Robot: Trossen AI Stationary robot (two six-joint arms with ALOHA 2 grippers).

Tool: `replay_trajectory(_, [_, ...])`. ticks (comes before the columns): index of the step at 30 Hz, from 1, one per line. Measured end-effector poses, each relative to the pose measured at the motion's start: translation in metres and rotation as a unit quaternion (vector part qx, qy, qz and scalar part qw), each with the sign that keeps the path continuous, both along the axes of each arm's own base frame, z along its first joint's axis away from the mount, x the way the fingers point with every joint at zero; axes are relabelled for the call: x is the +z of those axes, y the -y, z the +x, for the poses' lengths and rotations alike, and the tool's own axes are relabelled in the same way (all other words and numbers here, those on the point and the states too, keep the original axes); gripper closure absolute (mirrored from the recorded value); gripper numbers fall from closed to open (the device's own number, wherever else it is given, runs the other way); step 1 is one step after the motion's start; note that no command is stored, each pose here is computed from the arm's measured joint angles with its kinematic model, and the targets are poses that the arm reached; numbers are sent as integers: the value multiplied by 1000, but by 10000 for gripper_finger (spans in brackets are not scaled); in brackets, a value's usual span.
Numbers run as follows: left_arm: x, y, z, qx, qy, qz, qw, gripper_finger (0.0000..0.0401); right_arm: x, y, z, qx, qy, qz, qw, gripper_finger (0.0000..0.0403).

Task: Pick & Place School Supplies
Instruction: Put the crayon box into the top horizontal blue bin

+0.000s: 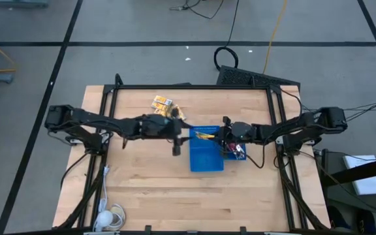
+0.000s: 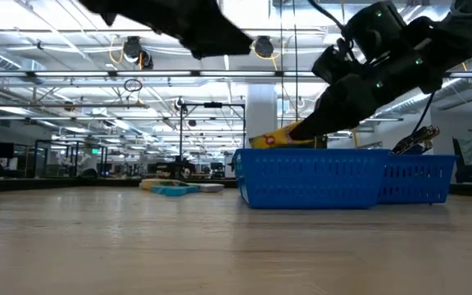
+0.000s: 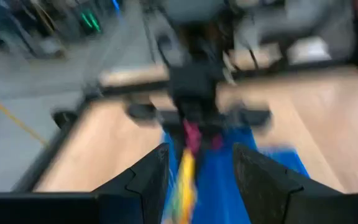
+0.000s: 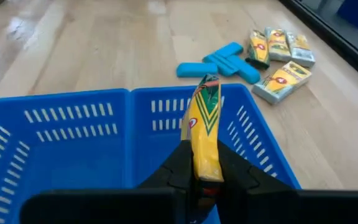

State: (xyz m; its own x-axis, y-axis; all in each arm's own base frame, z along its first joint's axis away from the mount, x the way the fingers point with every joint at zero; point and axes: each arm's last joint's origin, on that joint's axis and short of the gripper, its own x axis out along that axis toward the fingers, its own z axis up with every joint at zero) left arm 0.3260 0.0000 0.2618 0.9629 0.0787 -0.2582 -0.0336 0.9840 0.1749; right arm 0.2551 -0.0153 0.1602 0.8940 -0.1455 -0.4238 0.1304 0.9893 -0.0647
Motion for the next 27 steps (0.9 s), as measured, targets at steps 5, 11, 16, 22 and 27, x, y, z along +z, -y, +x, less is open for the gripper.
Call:
replay_trajectory(5, [-10, -12, -31, 40, 72, -40, 996, 221, -2, 1, -2, 5, -2, -10, 1000, 377])
replay_trajectory(11, [-10, -16, -57, 53, 127, -78, 987, 221, -5, 1, -4, 2, -9, -9, 1000, 364])
replay_trajectory(16, [-7, -14, -57, 49, 140, -88, 985, 222, -4, 1, -4, 4, -5, -13, 1000, 340])
replay_trajectory(22, [-10, -13, -56, 50, 132, -98, 985, 222, -4, 3, -4, -18, -8, -30, 999, 314])
replay_trajectory(27, [-9, -13, -56, 48, 134, -86, 986, 222, -3, 6, -5, -66, -8, -56, 996, 288])
